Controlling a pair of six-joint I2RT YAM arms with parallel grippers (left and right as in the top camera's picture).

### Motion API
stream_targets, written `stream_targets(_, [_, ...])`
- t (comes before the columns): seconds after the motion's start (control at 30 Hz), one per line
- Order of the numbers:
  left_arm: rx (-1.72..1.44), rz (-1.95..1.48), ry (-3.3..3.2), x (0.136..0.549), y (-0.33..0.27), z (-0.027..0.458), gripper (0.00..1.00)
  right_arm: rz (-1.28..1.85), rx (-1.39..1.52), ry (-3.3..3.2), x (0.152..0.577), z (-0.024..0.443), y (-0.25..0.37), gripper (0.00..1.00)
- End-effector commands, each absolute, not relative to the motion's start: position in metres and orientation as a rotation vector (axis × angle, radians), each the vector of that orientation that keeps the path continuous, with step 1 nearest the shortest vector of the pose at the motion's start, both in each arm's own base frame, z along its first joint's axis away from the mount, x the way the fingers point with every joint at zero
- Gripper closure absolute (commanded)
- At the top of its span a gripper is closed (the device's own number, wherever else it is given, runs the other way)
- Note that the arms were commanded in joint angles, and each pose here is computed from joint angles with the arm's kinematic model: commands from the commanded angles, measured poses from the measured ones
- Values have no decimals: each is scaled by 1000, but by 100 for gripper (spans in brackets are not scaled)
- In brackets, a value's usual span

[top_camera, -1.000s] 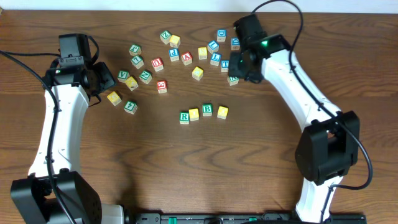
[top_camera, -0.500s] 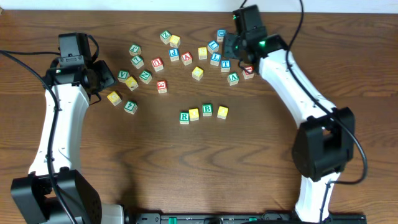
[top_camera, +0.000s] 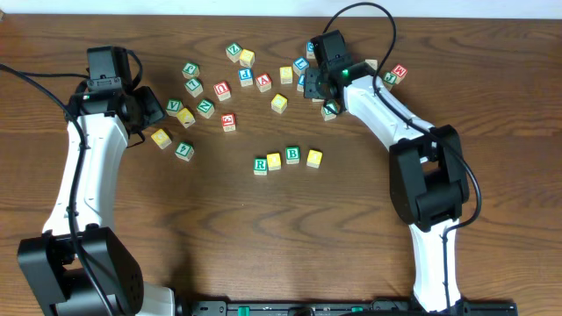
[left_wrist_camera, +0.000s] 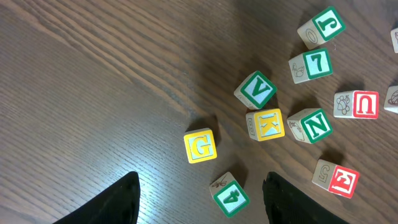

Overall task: Spell out ROBOT
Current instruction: 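Grasp the blue T block with the right gripper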

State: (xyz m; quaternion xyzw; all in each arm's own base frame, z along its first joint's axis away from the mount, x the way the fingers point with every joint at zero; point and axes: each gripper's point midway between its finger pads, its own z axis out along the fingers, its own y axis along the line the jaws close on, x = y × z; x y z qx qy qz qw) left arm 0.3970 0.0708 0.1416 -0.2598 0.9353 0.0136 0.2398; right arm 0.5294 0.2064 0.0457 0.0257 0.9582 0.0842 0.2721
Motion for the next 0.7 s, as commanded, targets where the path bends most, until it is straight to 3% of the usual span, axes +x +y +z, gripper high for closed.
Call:
stream_targets(0.0, [-718,39,2566,397,71,138,37,195,60,2591,532,29,204,52])
stream_targets(0.67, [-717,39,2564,398,71,138,37,159,72,2570,537,28,200,77])
